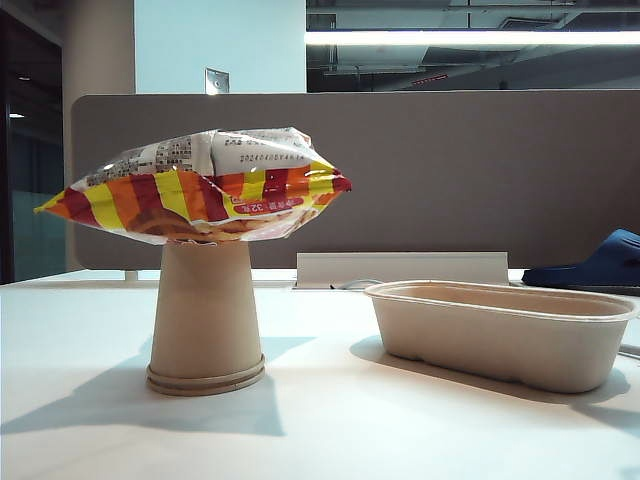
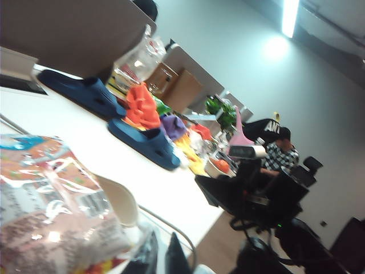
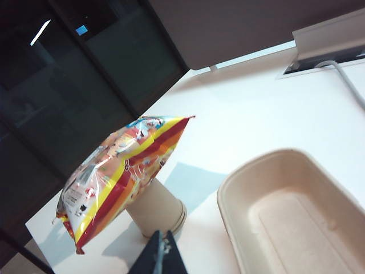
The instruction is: Pick up a bag of chips and put them in the box.
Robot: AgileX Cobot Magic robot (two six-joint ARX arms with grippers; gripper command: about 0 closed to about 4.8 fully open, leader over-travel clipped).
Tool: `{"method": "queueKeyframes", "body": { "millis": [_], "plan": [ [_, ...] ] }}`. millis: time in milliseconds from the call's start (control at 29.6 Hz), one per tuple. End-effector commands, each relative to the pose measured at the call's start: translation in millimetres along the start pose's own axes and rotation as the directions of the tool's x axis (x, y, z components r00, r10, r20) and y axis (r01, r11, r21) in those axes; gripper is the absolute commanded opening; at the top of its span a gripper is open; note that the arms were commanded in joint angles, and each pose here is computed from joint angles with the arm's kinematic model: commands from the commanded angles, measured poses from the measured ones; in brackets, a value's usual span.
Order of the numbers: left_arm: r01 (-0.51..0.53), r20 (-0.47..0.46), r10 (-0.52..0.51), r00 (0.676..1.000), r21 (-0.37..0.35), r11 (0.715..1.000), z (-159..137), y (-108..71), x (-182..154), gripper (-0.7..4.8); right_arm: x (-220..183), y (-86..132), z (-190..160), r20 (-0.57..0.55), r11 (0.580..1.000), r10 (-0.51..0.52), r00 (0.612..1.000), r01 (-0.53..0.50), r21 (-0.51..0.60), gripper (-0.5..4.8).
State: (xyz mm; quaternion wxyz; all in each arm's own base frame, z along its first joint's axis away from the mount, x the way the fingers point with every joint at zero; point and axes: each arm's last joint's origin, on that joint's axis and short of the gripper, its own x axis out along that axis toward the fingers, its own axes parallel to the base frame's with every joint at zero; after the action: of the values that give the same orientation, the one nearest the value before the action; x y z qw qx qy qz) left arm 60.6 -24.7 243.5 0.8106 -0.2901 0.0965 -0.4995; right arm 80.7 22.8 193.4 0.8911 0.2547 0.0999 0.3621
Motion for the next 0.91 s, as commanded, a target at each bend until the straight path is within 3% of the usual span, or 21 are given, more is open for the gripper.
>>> {"method": "queueKeyframes", "body": {
  "millis": [34, 236, 270, 304, 371, 608, 912],
  "plan": [
    [0.038, -0.036, -0.038, 0.999, 0.006, 0.999, 12.8, -15.4, 0.6, 0.3, -1.3, 5.5, 6.4, 0.026, 1.0, 0.016, 1.0, -0.015, -0.025, -0.01],
    [0.093, -0.053, -0.087, 0.995, 0.116, 0.989, 51.8, -50.8, 4.5, 0.32, -5.6, 18.4, 19.5, 0.056, 0.998, 0.048, 0.997, -0.046, -0.034, -0.01],
    [0.097, -0.056, -0.091, 0.994, 0.122, 0.988, 56.0, -53.5, 5.3, 0.41, -6.2, 20.2, 21.2, 0.061, 0.998, 0.051, 0.997, -0.048, -0.036, -0.01],
    [0.109, -0.07, -0.101, 0.992, 0.124, 0.986, 64.4, -57.9, 7.5, 1.01, -7.5, 23.6, 24.6, 0.069, 0.998, 0.056, 0.996, -0.053, -0.042, -0.01],
    [0.126, -0.096, -0.115, 0.989, 0.118, 0.985, 76.2, -60.1, 12.0, 1.21, -9.5, 27.2, 27.6, 0.068, 0.999, 0.043, 0.997, -0.041, -0.034, -0.01],
    [0.114, -0.1, -0.099, 0.99, 0.157, 0.981, 96.4, -56.4, 21.9, 1.21, -11.7, 31.2, 30.7, 0.066, 0.999, 0.028, 0.997, -0.027, -0.025, -0.01],
    [0.065, -0.125, -0.052, 0.991, 0.102, 0.993, 109.8, -26.0, 38.9, 1.2, -10.5, 31.7, 34.8, 0.041, 1.0, -0.014, 0.999, 0.014, -0.003, -0.01]
  ]
}}
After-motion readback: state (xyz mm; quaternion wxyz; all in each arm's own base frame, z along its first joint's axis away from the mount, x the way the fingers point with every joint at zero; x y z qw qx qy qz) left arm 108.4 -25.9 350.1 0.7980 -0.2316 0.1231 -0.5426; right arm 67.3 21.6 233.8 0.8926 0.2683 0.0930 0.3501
